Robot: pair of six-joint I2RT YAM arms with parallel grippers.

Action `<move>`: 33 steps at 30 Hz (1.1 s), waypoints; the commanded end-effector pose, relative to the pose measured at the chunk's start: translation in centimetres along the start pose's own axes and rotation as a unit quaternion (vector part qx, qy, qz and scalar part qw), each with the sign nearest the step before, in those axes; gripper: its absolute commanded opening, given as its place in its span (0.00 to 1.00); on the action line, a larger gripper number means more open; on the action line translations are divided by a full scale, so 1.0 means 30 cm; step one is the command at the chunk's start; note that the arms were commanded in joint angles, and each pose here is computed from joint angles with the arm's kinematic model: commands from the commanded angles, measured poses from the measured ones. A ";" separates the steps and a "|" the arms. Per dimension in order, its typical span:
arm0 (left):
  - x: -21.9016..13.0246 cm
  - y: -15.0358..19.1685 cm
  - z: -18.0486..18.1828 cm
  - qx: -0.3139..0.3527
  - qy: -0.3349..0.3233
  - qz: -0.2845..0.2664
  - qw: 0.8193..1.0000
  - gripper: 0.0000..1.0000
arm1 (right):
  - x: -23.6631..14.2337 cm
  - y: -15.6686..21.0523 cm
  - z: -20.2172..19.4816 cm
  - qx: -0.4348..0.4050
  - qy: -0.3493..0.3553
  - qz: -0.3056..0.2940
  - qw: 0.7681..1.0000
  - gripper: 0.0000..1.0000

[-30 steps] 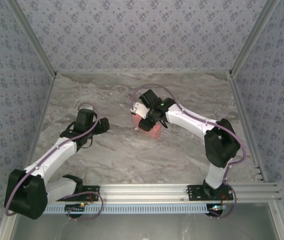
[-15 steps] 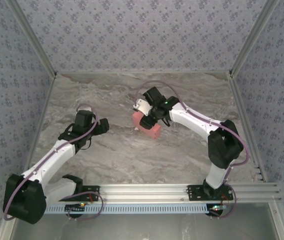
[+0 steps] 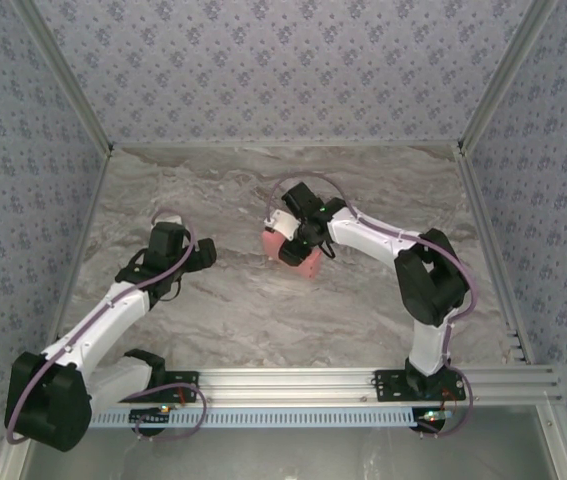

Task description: Fold the paper box

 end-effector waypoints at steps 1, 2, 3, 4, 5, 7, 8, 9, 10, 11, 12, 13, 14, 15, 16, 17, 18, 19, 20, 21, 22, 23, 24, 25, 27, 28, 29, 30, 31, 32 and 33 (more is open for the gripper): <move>-0.012 -0.006 0.024 0.003 -0.015 -0.013 1.000 0.97 | 0.002 0.008 0.000 -0.100 0.040 0.019 0.994 0.49; -0.011 -0.008 0.026 0.001 -0.016 -0.016 1.000 0.98 | 0.002 0.011 -0.002 -0.131 0.063 0.030 0.989 0.49; -0.010 -0.009 0.029 -0.007 -0.017 -0.017 1.000 0.99 | 0.001 0.010 0.000 -0.174 0.088 0.041 0.980 0.49; -0.010 -0.011 0.026 -0.015 -0.009 -0.013 1.000 0.99 | 0.005 0.014 0.004 -0.216 0.112 0.053 0.969 0.50; -0.011 -0.014 0.024 -0.021 -0.002 -0.010 1.000 0.99 | 0.012 0.018 0.015 -0.256 0.126 0.061 0.956 0.50; -0.011 -0.024 0.025 -0.034 0.007 -0.012 0.999 0.99 | 0.021 0.013 0.035 -0.323 0.153 0.066 0.932 0.51; -0.009 -0.027 0.029 -0.036 0.007 -0.014 0.999 0.99 | 0.045 0.042 0.059 -0.341 0.155 0.077 0.924 0.52; -0.008 -0.033 0.035 -0.039 0.005 -0.017 0.999 0.99 | 0.049 0.042 0.067 -0.347 0.165 0.081 0.920 0.54; -0.007 -0.037 0.042 -0.043 0.002 -0.017 0.999 0.99 | 0.055 0.046 0.085 -0.346 0.163 0.083 0.920 0.57; -0.008 -0.041 0.045 -0.042 0.004 -0.013 0.999 0.99 | 0.056 0.053 0.112 -0.343 0.146 0.084 0.924 0.58; -0.012 -0.044 0.046 -0.038 0.003 -0.011 0.999 0.99 | 0.057 0.056 0.133 -0.335 0.137 0.078 0.929 0.59; -0.016 -0.045 0.047 -0.030 0.000 -0.009 1.000 0.99 | 0.050 0.059 0.152 -0.326 0.131 0.074 0.933 0.85; -0.020 -0.048 0.051 -0.024 -0.005 -0.010 1.000 0.99 | 0.038 0.061 0.172 -0.320 0.126 0.070 0.936 1.00; -0.025 -0.052 0.059 -0.023 -0.014 -0.014 1.000 0.99 | 0.023 0.060 0.189 -0.313 0.121 0.064 0.940 1.00; -0.030 -0.058 0.066 -0.019 -0.021 -0.020 0.999 0.99 | -0.005 0.059 0.209 -0.302 0.113 0.053 0.945 1.00; -0.037 -0.066 0.065 -0.008 -0.021 -0.026 0.999 0.99 | -0.035 0.058 0.234 -0.293 0.104 0.039 0.950 1.00; -0.042 -0.072 0.063 0.003 -0.019 -0.031 0.999 0.99 | -0.066 0.058 0.255 -0.287 0.097 0.026 0.953 1.00; -0.047 -0.080 0.064 0.015 -0.021 -0.037 0.999 0.99 | -0.100 0.061 0.278 -0.282 0.092 0.013 0.955 1.00; -0.053 -0.087 0.072 0.023 -0.029 -0.047 0.998 0.99 | -0.138 0.064 0.306 -0.279 0.081 -0.005 0.957 1.00; -0.058 -0.094 0.088 0.024 -0.045 -0.057 0.997 0.99 | -0.171 0.066 0.333 -0.276 0.062 -0.024 0.959 1.00; -0.061 -0.098 0.105 0.025 -0.062 -0.069 0.995 0.99 | -0.207 0.074 0.367 -0.268 0.031 -0.045 0.962 1.00; -0.061 -0.099 0.115 0.034 -0.069 -0.079 0.994 0.99 | -0.252 0.077 0.395 -0.263 0.006 -0.071 0.962 1.00; -0.061 -0.104 0.115 0.046 -0.068 -0.089 0.993 0.99 | -0.290 0.078 0.413 -0.263 -0.009 -0.094 0.960 1.00; -0.064 -0.108 0.113 0.066 -0.065 -0.098 0.991 0.99 | -0.332 0.078 0.425 -0.253 -0.019 -0.124 0.959 1.00; -0.075 -0.114 0.107 0.103 -0.057 -0.116 0.986 0.99 | -0.416 0.067 0.384 -0.208 0.019 -0.192 0.959 1.00; -0.082 -0.118 0.109 0.112 -0.056 -0.131 0.983 0.99 | -0.474 0.065 0.344 -0.180 0.056 -0.237 0.953 1.00; -0.090 -0.121 0.115 0.116 -0.057 -0.151 0.980 0.99 | -0.527 0.071 0.295 -0.146 0.097 -0.276 0.945 1.00; -0.093 -0.121 0.114 0.125 -0.051 -0.167 0.977 0.99 | -0.576 0.083 0.248 -0.115 0.135 -0.311 0.934 1.00; -0.092 -0.111 0.098 0.161 -0.030 -0.181 0.970 0.99 | -0.633 0.104 0.189 -0.068 0.175 -0.348 0.918 1.00; -0.085 -0.087 0.077 0.208 -0.002 -0.188 0.960 0.99 | -0.675 0.143 0.126 -0.013 0.212 -0.373 0.903 1.00; -0.076 -0.066 0.066 0.248 0.013 -0.198 0.948 0.99 | -0.695 0.188 0.074 0.036 0.240 -0.382 0.892 1.00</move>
Point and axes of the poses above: each hand's point on the last joint's axis, 136 mm out from that joint toward the fingers, its own x axis out along the fingers, its own z axis along the line the jaws close on, y = z × x, the point moved 4 cm from there along -x, back along the fingers, and after that the axes turned 5 degrees about -x, right-handed, at the moved point
